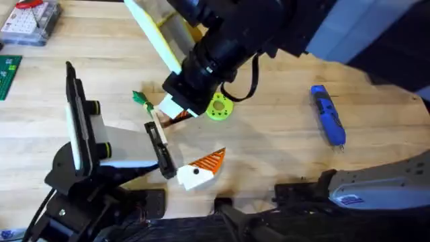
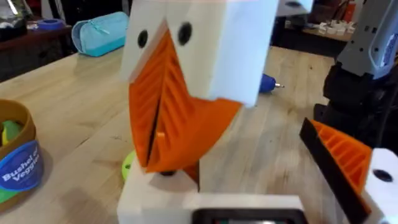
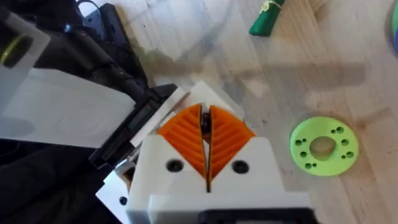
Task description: Pick up the gripper from the table and insert it into the empty holder that is missing its gripper. Then pick up a screw, insert it into the mounting hole, and use the screwdriver to tighten it. Finally, clean up the table by picking up the vegetable and placing it into the bucket.
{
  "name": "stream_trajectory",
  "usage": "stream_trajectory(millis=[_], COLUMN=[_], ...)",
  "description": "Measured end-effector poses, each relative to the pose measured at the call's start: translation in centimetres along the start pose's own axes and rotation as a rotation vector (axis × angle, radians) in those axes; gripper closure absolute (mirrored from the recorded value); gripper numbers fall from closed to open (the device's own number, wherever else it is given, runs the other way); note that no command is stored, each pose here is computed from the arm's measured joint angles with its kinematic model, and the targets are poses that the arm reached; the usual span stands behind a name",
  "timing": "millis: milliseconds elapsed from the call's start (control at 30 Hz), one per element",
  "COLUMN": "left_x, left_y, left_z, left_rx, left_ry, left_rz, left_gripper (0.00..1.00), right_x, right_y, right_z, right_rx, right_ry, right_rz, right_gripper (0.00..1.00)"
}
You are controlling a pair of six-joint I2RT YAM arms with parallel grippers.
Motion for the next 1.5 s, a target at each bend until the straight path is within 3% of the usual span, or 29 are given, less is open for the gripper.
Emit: stream_trajectory(millis=[1167, 1267, 1333, 1500], left_x=[0.0, 0.0, 0.1, 0.2], left_y=[0.0, 0.0, 0.0, 0.0], left_z=[-0.1, -0.1, 0.0, 0.0], left_rx=[0.004, 0.004, 0.002, 0.000], left_ry=[0.031, 0.031, 0.033, 0.035], left_rz=[0.001, 0.002, 0.011, 0.021], left_gripper=[0.011, 0.011, 0.010, 0.011], right_x=[0.9, 1.0, 1.3, 1.1], right_y=[-0.6, -0.6, -0.7, -0.2], right_z=[0.3, 0.3, 0.3, 0.3], right_rx=[0.026, 0.027, 0.028, 0.026], right_ry=[0.061, 0.061, 0.068, 0.076], right_rz=[-0.070, -0.063, -0.046, -0.073], right_gripper=[0.993, 0.883, 0.659, 0.320])
Point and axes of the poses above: each hand's point on the last joint's axis, 136 mm out from that joint toward the fingers, its own y axis back along the fingers, its own x axis along the line the jaws close on, z = x × y, the point moved 9 cm from there along y, back along the fingers, and after that the axes turned 10 degrees about y, right-handed, at the moved point
